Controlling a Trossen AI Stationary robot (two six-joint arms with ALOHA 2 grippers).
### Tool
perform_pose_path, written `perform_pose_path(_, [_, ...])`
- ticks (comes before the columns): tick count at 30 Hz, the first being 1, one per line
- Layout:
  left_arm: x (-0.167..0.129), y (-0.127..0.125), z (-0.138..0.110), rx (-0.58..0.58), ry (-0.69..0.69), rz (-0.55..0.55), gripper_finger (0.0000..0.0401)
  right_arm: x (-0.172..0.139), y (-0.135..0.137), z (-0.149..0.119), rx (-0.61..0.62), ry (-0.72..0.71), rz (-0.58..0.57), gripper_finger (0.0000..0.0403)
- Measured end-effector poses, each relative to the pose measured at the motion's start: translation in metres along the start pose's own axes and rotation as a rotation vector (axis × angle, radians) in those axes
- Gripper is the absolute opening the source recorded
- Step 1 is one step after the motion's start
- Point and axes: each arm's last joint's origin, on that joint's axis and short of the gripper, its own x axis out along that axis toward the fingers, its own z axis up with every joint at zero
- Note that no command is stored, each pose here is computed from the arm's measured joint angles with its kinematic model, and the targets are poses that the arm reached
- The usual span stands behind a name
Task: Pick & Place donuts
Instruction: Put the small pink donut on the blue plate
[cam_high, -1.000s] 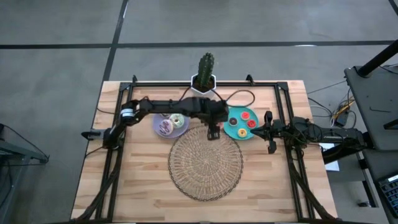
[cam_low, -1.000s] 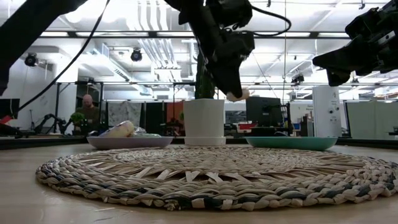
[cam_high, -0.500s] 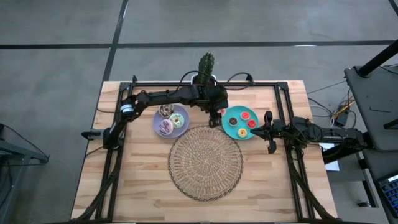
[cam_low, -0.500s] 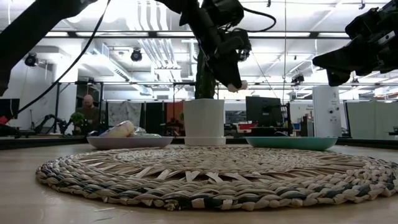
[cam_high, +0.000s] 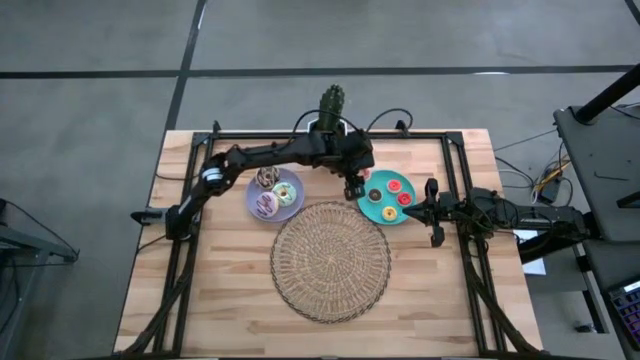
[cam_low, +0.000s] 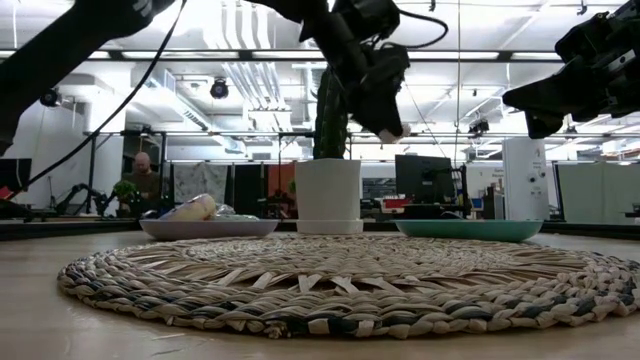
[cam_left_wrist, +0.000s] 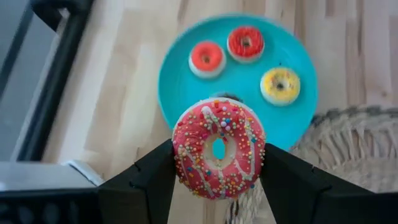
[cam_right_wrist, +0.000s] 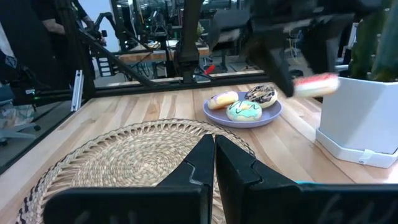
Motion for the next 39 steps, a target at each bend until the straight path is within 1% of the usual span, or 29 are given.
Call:
perform_pose_path(4, [-0.004, 0.002, 0.01, -0.002, -0.042, 0.005, 0.0191, 0.0, 0.0, 0.0, 0.0, 0.0, 0.0, 0.0008])
perform_pose_path(11, [0.001, 0.002, 0.023, -0.015, -0.091, 0.01, 0.0191, 0.0, 0.0, 0.0, 0.0, 0.0, 0.0, 0.0008])
perform_pose_path(16, [0.015, 0.0, 0.018, -0.021, -0.063, 0.005, 0.0191, 0.0, 0.0, 0.0, 0.0, 0.0, 0.0, 0.0008])
perform_pose_path(23, [0.035, -0.011, 0.014, -0.006, -0.034, -0.017, 0.0191, 0.0, 0.0, 0.0, 0.0, 0.0, 0.0, 0.0009])
perform_pose_path(31, [0.067, -0.031, 0.007, -0.004, -0.018, -0.123, 0.0191, 0.0, 0.0, 0.0, 0.0, 0.0, 0.001, 0.0008])
perform_pose_path(39, [0.089, -0.044, -0.002, -0.014, 0.022, -0.17, 0.0191, 0.0, 0.0, 0.0, 0.0, 0.0, 0.0, 0.0008])
